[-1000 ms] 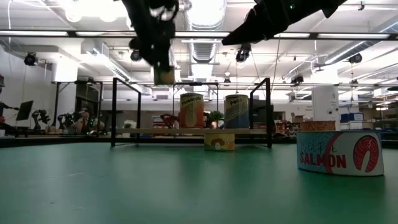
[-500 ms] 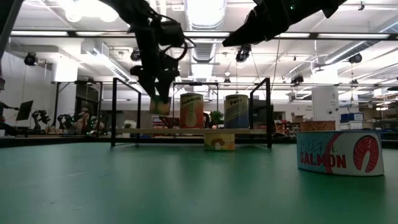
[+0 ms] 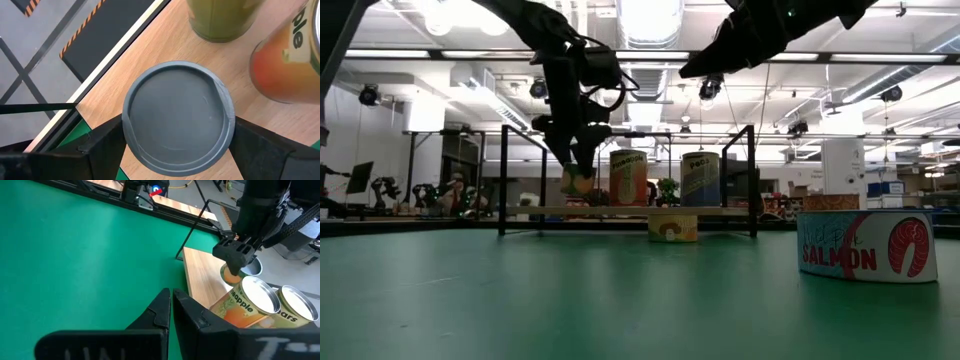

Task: Pick and place cans onto a shelf
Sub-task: Put the canned peaches on the shelf

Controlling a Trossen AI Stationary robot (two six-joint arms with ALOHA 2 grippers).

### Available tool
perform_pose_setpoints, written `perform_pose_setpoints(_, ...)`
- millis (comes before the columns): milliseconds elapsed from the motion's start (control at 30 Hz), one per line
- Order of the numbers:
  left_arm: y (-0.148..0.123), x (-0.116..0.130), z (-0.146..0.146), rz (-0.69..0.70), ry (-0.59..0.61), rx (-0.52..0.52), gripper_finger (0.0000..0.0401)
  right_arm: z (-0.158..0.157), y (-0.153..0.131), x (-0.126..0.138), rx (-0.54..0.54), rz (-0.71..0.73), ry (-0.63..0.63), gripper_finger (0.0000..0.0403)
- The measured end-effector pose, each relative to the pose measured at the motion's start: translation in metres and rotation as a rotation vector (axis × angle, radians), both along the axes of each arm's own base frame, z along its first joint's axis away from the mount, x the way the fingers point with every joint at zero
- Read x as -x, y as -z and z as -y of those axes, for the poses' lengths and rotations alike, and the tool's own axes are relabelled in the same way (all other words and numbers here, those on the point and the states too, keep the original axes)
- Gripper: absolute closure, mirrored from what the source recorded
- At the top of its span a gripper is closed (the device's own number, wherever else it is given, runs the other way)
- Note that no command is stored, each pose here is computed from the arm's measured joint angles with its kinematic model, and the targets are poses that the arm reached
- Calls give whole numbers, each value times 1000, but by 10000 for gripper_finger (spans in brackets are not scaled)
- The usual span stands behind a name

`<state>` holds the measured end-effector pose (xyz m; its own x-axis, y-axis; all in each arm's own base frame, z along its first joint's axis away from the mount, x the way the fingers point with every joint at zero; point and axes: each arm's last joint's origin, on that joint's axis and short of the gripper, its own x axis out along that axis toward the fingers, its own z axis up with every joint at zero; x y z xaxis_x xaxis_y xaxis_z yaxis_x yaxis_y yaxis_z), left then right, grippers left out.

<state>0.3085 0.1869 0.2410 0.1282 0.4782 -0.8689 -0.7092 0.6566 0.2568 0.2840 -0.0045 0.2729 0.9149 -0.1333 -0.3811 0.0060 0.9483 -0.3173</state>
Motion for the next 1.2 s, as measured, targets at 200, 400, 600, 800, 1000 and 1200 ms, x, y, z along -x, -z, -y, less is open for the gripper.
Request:
perform_pose_setpoints(200,0,0,0,-2,0,1,104,0,0,0,0,0,0,394)
perform_pose_setpoints(400,0,0,0,-6,8,1,104,0,0,0,0,0,0,394)
perform_pose_setpoints(600,0,0,0,-6,10,2,104,0,0,0,0,0,0,394)
perform_pose_setpoints(800,1,0,0,-7,10,3,91,0,0,0,0,0,0,394)
perform_pose_setpoints(1000,2,1,1,-10,6,7,54,0,0,0,0,-1,0,394)
perform_pose_setpoints(1200,-12,5,5,-46,18,25,38,0,0,0,0,0,0,394)
